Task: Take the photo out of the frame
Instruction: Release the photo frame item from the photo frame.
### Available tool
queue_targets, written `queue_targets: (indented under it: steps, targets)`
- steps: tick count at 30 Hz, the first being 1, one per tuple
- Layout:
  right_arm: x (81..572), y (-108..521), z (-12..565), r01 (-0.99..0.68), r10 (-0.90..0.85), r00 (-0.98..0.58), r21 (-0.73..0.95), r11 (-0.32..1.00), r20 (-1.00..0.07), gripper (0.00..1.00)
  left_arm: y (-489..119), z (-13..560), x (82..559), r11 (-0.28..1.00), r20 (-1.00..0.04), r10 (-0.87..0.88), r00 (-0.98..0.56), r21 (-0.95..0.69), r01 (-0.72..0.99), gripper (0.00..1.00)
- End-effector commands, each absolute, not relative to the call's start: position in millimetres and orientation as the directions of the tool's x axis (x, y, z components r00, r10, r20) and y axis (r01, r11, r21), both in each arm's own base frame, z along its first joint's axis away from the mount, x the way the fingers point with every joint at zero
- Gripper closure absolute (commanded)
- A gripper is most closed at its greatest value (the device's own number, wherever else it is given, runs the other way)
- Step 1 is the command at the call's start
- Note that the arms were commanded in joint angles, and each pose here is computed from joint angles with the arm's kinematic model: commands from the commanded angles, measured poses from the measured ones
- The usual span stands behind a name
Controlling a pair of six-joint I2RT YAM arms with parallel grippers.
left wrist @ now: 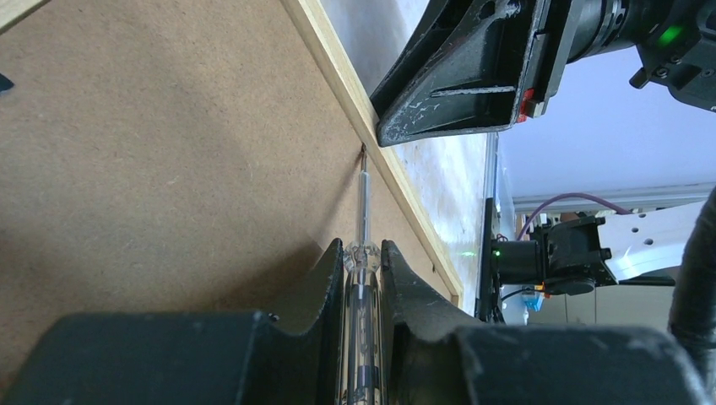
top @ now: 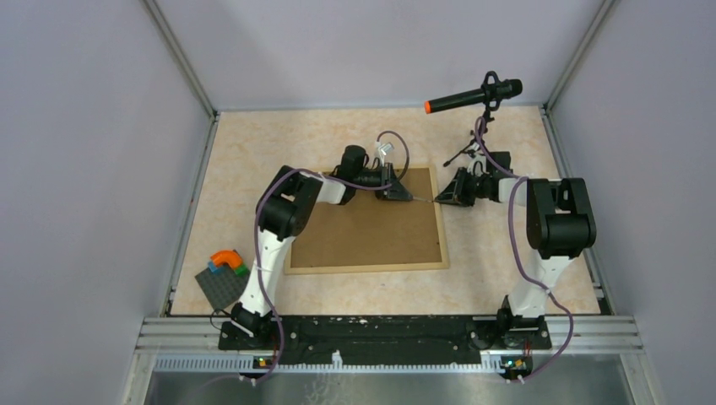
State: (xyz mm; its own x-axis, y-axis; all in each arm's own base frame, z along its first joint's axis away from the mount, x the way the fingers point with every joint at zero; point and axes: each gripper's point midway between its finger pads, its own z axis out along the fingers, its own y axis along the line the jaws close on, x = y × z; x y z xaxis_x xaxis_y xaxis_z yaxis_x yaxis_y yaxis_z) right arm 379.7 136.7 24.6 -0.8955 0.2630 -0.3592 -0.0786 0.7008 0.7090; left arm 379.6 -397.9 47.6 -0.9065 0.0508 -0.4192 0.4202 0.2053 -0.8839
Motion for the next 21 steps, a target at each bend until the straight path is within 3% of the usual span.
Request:
queue_targets:
  steps: [1,13,17,21]
  targets:
    - [353.2,149.5,-3.3,-0.037,0.228,-0.931,0.692,0.721,-0.286,1.0,-430.7,48.0,345.6,0.194,-0.446,0.132,-0.885,-0.864,0.464,1.0]
    - [353.5,148.3,-10.6,0.013,0.255,-0.934,0.689,0.725,-0.251,1.0,-464.4,94.0,322.2,0.11,-0.54,0.153,-0.827,-0.823,0.558,1.0]
    - [352.7,147.7,-10.0,0.015,0.254,-0.934,0.686,0.727,-0.249,1.0,-461.0,95.5,334.3,0.172,-0.531,0.119,-0.839,-0.821,0.545,1.0]
    - [350.6,142.7,-15.1,0.038,0.264,-0.933,0.664,0.747,-0.243,1.0,-432.5,84.0,354.0,0.29,-0.434,0.029,-0.9,-0.858,0.423,1.0]
